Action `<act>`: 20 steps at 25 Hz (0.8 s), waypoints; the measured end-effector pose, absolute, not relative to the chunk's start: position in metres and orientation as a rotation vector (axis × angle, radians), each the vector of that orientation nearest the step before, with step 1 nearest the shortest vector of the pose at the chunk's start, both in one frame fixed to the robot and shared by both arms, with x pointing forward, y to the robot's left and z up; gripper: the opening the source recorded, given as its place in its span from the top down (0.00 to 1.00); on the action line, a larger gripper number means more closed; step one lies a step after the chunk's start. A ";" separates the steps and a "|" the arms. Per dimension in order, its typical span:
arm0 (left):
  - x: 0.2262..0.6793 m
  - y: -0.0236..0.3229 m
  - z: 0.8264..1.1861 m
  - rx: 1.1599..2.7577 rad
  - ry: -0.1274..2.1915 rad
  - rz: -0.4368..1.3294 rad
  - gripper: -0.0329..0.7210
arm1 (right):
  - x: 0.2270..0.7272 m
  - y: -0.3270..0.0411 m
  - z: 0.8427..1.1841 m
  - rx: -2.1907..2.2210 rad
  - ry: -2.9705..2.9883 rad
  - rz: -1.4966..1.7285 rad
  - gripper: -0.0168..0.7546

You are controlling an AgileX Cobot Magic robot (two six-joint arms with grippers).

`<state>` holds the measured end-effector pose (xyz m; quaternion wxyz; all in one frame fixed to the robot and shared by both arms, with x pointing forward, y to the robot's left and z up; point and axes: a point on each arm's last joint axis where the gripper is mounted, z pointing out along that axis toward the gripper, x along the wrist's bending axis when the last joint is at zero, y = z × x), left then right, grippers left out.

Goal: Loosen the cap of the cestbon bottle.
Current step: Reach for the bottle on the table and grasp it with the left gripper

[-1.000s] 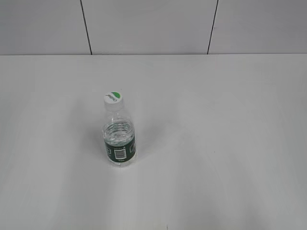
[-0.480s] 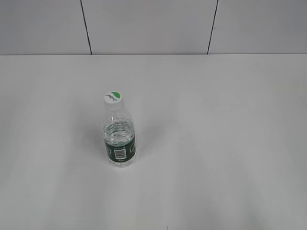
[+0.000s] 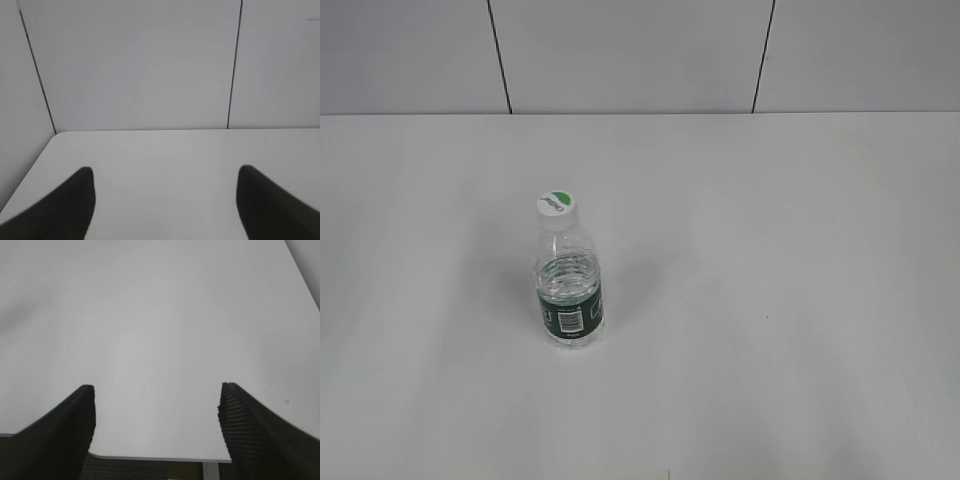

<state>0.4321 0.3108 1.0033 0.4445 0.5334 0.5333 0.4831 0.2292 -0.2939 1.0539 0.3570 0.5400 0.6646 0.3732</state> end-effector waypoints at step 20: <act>0.472 0.281 0.940 1.575 0.974 0.997 0.26 | 0.229 -0.294 1.054 1.394 1.716 0.963 0.22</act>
